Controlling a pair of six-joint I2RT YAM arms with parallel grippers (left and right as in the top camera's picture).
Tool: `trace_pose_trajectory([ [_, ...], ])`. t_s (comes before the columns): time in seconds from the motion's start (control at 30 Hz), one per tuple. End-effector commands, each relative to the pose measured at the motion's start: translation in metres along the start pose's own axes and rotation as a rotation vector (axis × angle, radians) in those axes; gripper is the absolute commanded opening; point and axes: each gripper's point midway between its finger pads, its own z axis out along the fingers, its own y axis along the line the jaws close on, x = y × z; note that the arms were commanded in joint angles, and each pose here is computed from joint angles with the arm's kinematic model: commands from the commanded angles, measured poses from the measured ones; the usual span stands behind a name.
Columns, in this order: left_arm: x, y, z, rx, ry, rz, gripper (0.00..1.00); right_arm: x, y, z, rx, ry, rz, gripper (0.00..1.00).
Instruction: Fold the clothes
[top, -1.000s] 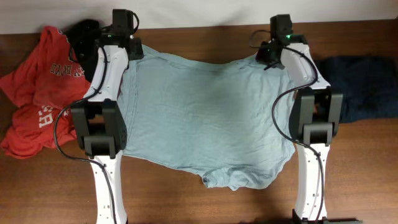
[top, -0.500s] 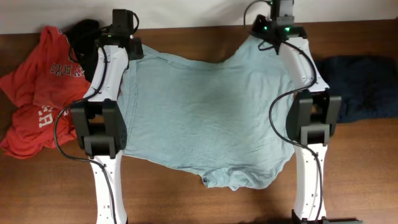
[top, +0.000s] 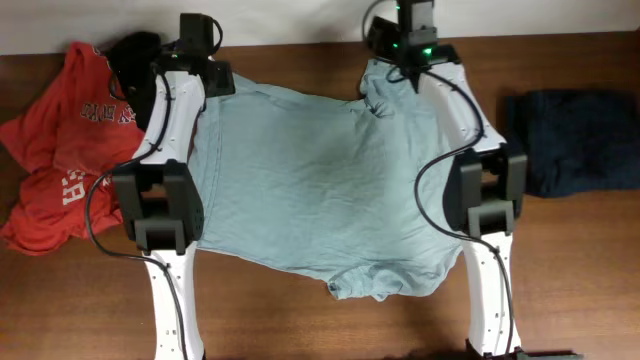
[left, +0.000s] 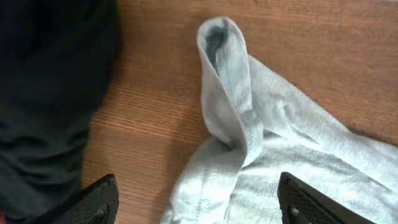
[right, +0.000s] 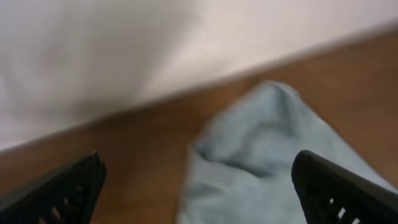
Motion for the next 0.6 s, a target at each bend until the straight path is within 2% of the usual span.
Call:
trace_pose_trajectory([
  [0.0, -0.036, 0.017, -0.04, 0.001, -0.078, -0.033, 0.84, -0.07, -0.025, -0.074, 0.047, -0.079, 0.043, 0.98],
  [0.23, -0.047, 0.028, -0.135, 0.056, -0.076, -0.037, 0.87, -0.082, -0.05, -0.191, 0.062, 0.047, 0.096, 0.99],
  [0.27, -0.043, 0.026, -0.156, 0.096, -0.06, -0.034, 0.87, -0.077, -0.053, -0.221, 0.068, 0.081, 0.107, 0.99],
  [0.37, -0.028, 0.022, -0.194, 0.163, -0.017, -0.02, 0.87, -0.065, -0.059, -0.264, 0.095, 0.137, 0.114, 0.99],
  [0.57, 0.016, 0.037, -0.251, 0.16, 0.109, 0.004, 0.87, -0.036, -0.063, -0.351, 0.135, 0.22, 0.112, 0.99],
])
